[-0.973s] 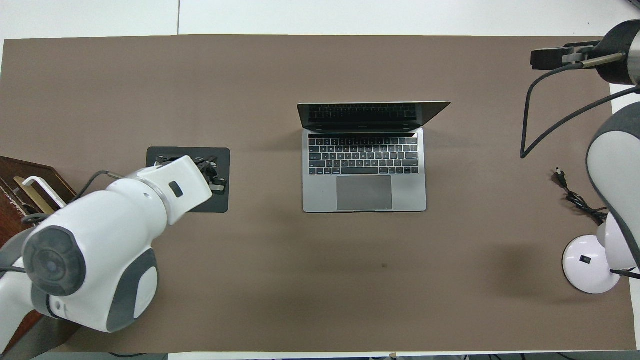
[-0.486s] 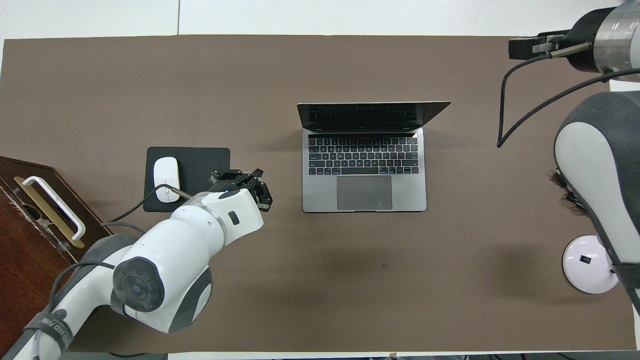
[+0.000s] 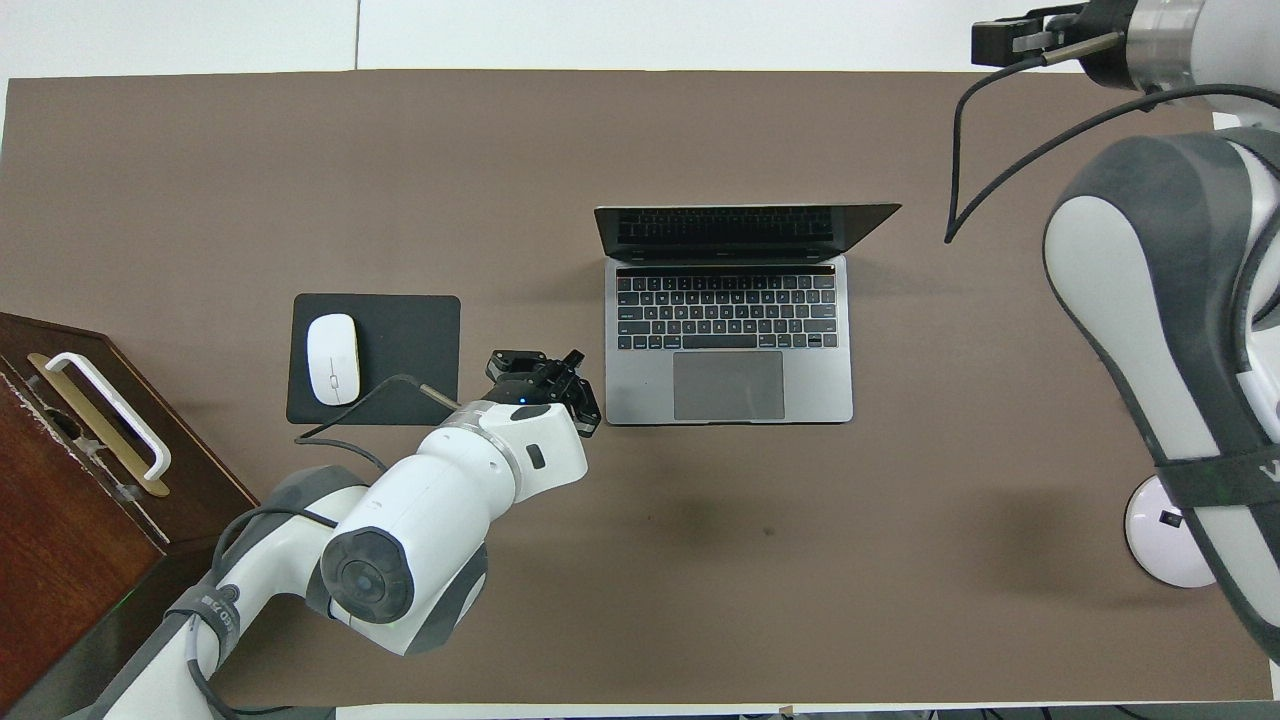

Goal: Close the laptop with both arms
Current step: 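Move the left gripper beside the laptop while the right gripper reaches forward, then reach the right gripper over the laptop screen's top edge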

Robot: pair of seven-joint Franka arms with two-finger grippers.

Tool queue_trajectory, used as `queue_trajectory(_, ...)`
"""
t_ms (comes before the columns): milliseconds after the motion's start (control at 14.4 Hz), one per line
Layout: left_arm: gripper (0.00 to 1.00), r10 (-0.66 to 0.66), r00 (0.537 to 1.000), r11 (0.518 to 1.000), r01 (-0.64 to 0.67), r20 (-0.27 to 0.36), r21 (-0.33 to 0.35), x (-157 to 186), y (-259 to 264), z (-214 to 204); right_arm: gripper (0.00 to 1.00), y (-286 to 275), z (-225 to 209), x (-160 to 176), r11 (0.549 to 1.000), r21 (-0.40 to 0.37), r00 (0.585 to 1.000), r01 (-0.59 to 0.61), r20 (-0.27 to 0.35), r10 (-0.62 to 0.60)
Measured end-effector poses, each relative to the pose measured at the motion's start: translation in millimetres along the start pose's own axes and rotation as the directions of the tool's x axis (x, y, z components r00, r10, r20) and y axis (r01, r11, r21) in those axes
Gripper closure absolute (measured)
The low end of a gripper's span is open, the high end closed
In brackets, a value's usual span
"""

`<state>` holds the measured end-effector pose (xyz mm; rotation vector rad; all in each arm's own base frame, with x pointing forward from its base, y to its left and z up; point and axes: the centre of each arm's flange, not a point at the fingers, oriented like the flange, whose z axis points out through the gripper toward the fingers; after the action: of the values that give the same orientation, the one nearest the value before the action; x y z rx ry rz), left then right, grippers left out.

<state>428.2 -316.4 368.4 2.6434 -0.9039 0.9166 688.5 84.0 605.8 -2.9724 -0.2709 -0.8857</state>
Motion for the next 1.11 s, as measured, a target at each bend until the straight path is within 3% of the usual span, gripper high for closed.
queue_trajectory(417, 0.99, 0.025, 0.999, 1.0, -0.025, -0.02, -0.019, -30, 19, 47, 0.2, -15, 18, 7, 1.0, 0.013, 1.0, 0.012, -0.016, -0.012)
queue_trajectory(556, 0.99, 0.025, 1.0, 1.0, -0.025, -0.015, -0.019, -36, 19, 55, 0.03, -28, 23, 9, 1.0, 0.024, 1.0, 0.02, -0.018, -0.02)
queue_trajectory(625, 0.99, 0.025, 1.0, 1.0, -0.025, -0.012, -0.019, -37, 19, 56, 0.0, -33, 26, 10, 0.999, 0.029, 1.0, 0.025, -0.017, -0.025)
queue_trajectory(1112, 0.99, 0.046, 0.999, 0.998, -0.046, -0.013, -0.033, -49, 32, 69, 0.0, -58, 53, 14, 0.999, 0.05, 1.0, 0.013, -0.025, -0.012)
